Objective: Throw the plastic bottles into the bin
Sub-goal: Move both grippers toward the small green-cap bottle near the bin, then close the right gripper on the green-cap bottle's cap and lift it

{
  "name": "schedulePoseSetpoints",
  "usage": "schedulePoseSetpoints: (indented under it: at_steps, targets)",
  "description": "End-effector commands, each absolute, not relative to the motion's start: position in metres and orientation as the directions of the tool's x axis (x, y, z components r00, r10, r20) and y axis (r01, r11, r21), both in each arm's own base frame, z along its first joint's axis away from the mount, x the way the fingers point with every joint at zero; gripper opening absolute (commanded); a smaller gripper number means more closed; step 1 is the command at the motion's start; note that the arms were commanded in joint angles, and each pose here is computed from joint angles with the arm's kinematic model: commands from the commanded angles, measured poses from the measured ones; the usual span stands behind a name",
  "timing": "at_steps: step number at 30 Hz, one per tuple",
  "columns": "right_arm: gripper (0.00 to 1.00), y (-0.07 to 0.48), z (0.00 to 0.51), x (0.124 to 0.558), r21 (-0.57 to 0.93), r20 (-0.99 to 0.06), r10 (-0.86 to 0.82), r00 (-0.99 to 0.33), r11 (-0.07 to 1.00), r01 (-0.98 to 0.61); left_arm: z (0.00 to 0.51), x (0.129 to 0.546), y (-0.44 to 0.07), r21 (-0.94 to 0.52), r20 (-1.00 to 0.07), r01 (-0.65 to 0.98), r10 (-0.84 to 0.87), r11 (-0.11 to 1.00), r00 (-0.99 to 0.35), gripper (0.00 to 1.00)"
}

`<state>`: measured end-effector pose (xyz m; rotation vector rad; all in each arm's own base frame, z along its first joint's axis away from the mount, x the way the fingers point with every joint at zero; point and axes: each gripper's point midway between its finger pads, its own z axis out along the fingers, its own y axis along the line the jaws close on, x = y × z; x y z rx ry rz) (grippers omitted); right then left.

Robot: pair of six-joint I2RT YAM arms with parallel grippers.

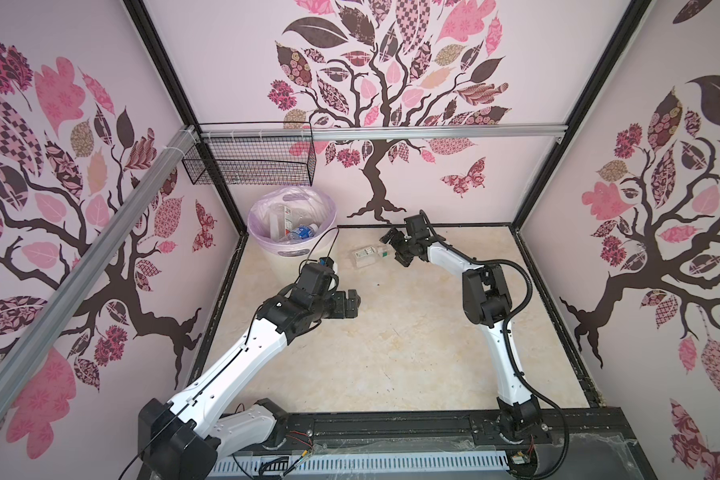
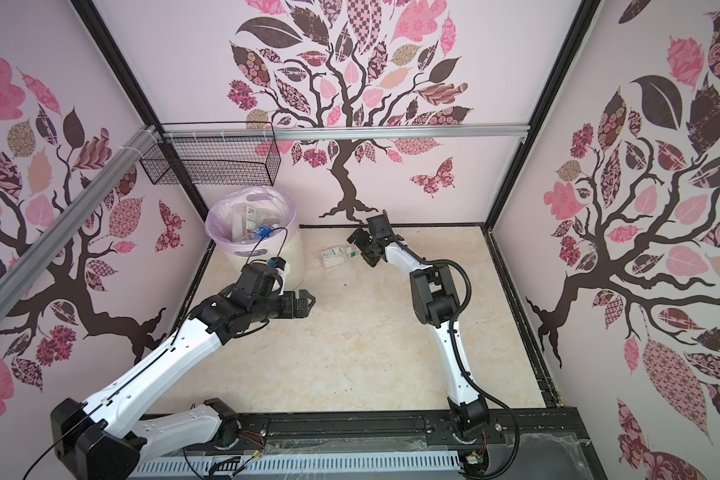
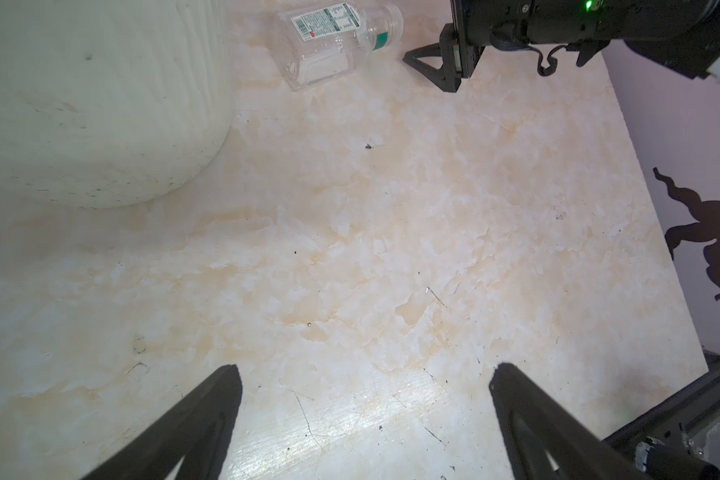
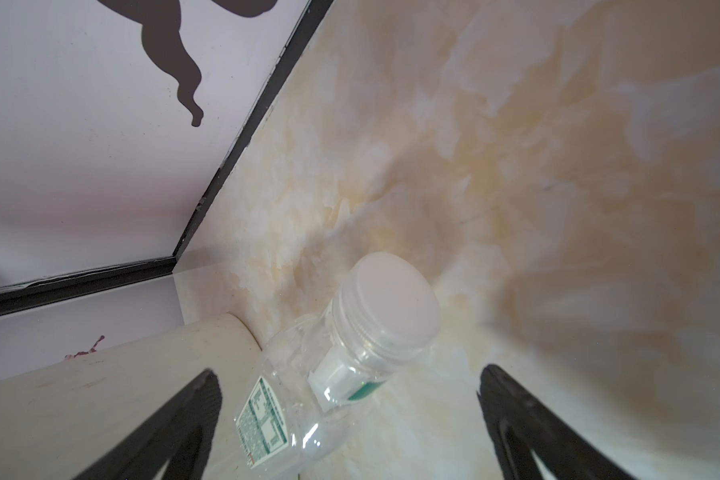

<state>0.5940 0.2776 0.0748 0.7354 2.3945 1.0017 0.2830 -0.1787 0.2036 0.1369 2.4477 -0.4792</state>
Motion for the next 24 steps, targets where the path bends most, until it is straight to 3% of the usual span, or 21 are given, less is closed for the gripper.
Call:
schedulePoseSetpoints:
  at_steps: [1, 7, 24]
  targets:
    - [1.0, 0.277, 0.049, 0.592, 0.726, -0.118, 0.636, -0.762, 0.579, 0.371, 0.198, 0.287, -0.183, -0.299, -0.601, 0.234, 0.008, 0.925, -0.799, 0.98]
    - [0.98, 0.274, 0.036, 0.592, 0.713, -0.107, 0.648, -0.754, 0.579, 0.397, 0.194, 0.289, -0.183, -0.297, -0.59, 0.218, 0.0, 0.93, -0.808, 0.98]
    - [0.79, 0.28, 0.007, 0.597, 0.706, -0.021, 0.7, -0.714, 0.516, 0.485, 0.187, 0.285, -0.176, -0.275, -0.579, 0.202, 0.005, 0.94, -0.815, 0.98]
